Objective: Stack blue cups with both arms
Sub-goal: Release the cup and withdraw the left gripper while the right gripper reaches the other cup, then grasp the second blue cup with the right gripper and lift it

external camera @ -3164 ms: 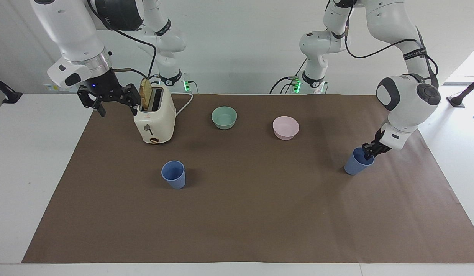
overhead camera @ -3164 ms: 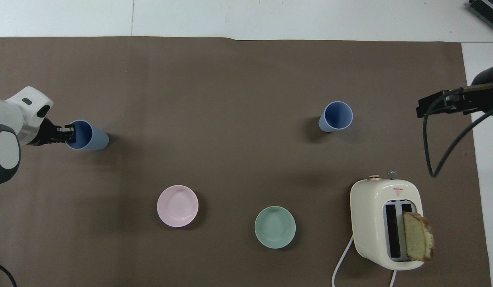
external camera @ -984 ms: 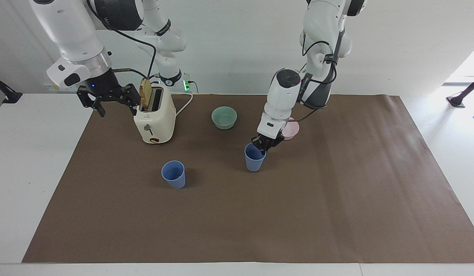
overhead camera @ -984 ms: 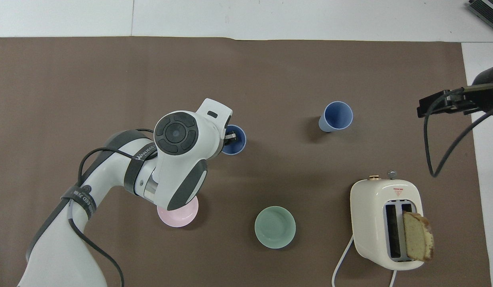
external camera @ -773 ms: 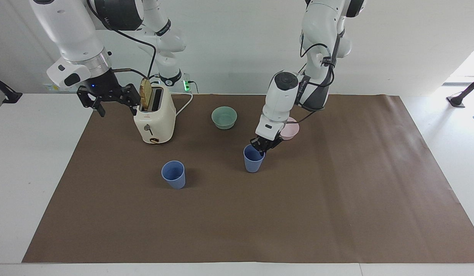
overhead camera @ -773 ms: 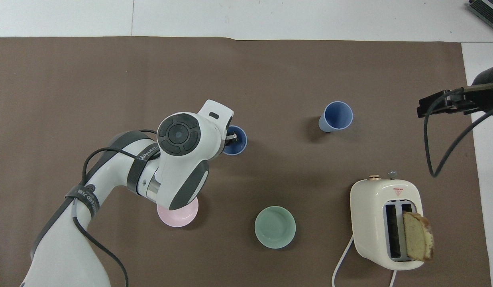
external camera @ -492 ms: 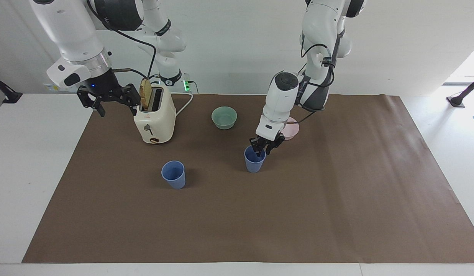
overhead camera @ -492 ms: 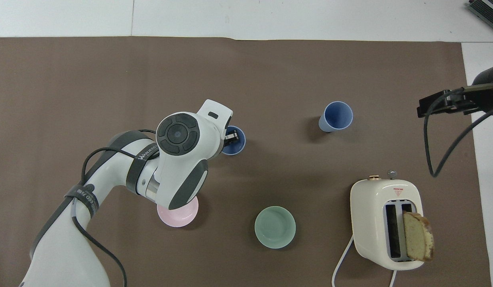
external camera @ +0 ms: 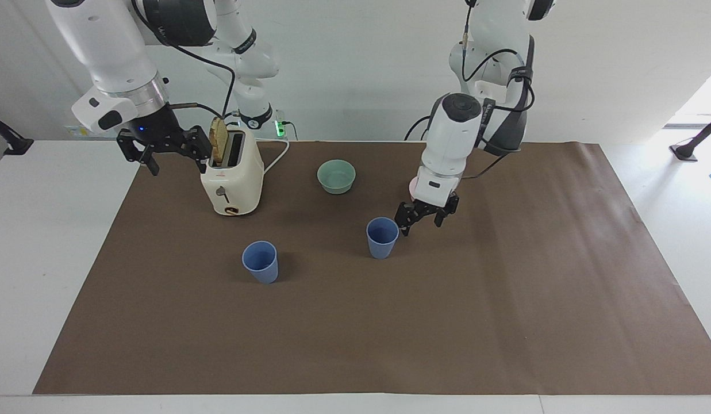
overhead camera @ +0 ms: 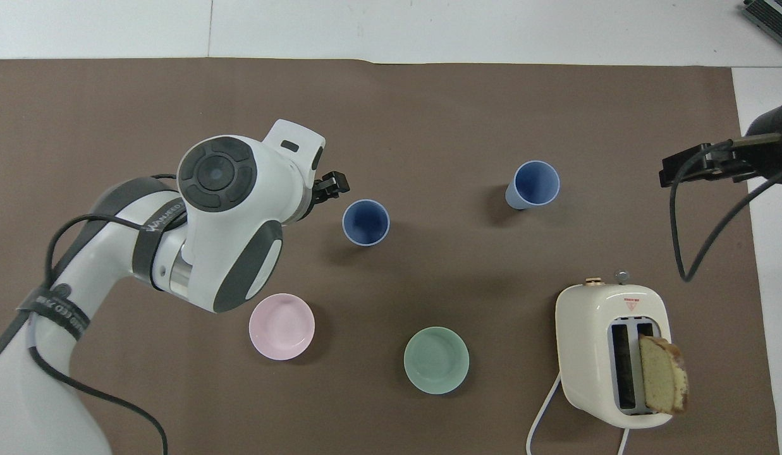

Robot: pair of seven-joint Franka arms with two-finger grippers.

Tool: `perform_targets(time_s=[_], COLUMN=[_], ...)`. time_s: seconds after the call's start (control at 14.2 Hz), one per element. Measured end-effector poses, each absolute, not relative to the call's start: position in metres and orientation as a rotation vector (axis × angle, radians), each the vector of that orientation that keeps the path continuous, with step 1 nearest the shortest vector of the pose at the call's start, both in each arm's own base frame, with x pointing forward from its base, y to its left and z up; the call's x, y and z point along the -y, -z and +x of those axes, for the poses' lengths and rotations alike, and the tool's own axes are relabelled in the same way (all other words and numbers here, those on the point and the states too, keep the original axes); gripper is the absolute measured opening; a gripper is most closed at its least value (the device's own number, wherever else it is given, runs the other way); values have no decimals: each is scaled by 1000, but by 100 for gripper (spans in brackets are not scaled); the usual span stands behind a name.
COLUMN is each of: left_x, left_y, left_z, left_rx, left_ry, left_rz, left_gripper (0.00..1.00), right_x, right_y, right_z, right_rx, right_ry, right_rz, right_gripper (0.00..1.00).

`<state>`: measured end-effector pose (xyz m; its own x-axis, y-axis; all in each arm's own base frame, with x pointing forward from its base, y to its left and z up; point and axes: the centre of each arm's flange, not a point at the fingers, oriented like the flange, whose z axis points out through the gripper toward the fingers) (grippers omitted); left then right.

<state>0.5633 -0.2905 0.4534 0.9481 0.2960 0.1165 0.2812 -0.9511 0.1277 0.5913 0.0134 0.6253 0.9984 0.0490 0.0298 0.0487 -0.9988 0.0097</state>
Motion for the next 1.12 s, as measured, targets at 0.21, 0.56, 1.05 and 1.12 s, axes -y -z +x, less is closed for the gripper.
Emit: perform_targets(time_s=[0.21, 0.56, 1.05, 1.12], left_x=[231, 152, 53, 42], left_y=[-491, -518, -530, -535], left_z=[568, 571, 566, 563], left_rx=[-389, -263, 8, 49], left_ry=[-185, -128, -1, 7], left_rz=[3031, 3086, 3130, 3130], left_gripper=[100, 100, 100, 100], right_x=[-18, -22, -64, -66], right_y=[-596, -512, -418, -409], right_z=[596, 617, 643, 645], right_rx=[-88, -103, -179, -163], right_ry=[-107, -92, -137, -124], right_rz=[3129, 3139, 3160, 3164], right_gripper=[100, 100, 100, 100])
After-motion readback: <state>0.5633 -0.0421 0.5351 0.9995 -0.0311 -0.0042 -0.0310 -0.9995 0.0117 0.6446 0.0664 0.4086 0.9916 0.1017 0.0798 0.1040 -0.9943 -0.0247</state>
